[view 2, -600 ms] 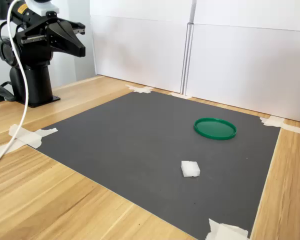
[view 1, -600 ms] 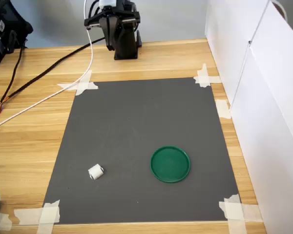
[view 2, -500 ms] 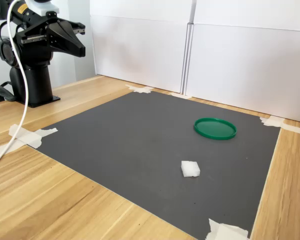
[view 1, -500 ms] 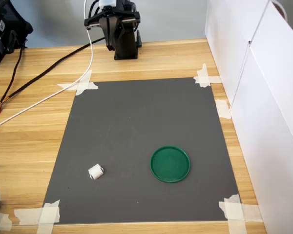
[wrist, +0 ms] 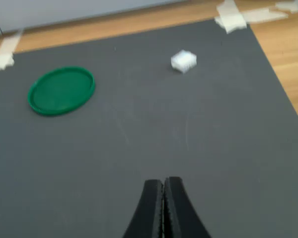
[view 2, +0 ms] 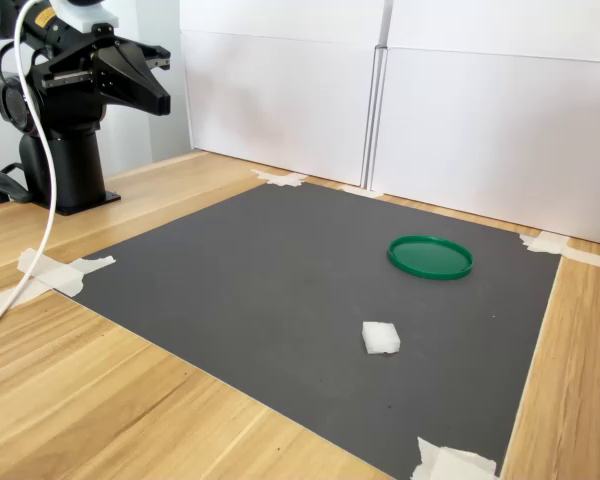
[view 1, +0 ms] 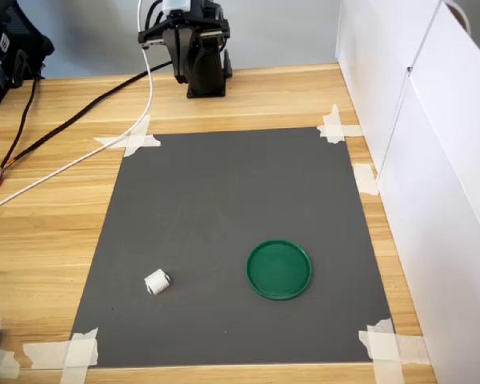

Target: Grasp a white terminal and put it in the green lid.

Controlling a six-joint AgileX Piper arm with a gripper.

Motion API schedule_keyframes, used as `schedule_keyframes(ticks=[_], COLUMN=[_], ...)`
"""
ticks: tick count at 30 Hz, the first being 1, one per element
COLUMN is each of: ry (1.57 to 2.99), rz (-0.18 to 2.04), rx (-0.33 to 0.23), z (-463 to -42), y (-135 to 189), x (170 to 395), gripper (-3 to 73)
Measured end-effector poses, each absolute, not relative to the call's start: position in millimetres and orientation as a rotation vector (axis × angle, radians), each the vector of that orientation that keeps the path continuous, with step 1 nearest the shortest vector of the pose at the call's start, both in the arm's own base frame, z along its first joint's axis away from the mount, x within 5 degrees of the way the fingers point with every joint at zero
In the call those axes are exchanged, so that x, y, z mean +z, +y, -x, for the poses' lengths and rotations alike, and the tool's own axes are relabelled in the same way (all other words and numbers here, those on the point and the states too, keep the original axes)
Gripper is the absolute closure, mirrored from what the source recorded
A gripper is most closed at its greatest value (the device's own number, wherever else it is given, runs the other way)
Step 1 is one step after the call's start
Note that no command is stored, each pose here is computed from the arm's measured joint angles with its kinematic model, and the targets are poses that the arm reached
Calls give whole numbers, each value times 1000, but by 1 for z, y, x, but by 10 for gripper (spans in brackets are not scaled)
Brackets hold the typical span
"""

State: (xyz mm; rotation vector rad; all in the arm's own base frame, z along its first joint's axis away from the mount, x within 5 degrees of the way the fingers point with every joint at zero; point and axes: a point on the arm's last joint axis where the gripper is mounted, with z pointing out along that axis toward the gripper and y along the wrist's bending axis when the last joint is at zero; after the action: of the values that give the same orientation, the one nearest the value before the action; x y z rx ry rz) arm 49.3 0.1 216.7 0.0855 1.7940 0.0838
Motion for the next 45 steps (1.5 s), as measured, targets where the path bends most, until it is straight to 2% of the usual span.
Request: schedule_keyframes(ticks=[7, 15, 18, 28, 35, 39, 45], ry=[1921, 1993, 2067, 2329, 2356, 2352, 2463], rz=[-92, -79, -77, 63, 173, 187, 239], rx=[76, 61, 55, -27, -72, -79, -90], z=[-59, -89, -107, -176, -223, -244, -273], y=[0, 1, 1, 2, 3, 4, 4], x=[235, 274, 283, 300, 321, 331, 336], gripper=[716, 716, 716, 716, 716, 716, 716])
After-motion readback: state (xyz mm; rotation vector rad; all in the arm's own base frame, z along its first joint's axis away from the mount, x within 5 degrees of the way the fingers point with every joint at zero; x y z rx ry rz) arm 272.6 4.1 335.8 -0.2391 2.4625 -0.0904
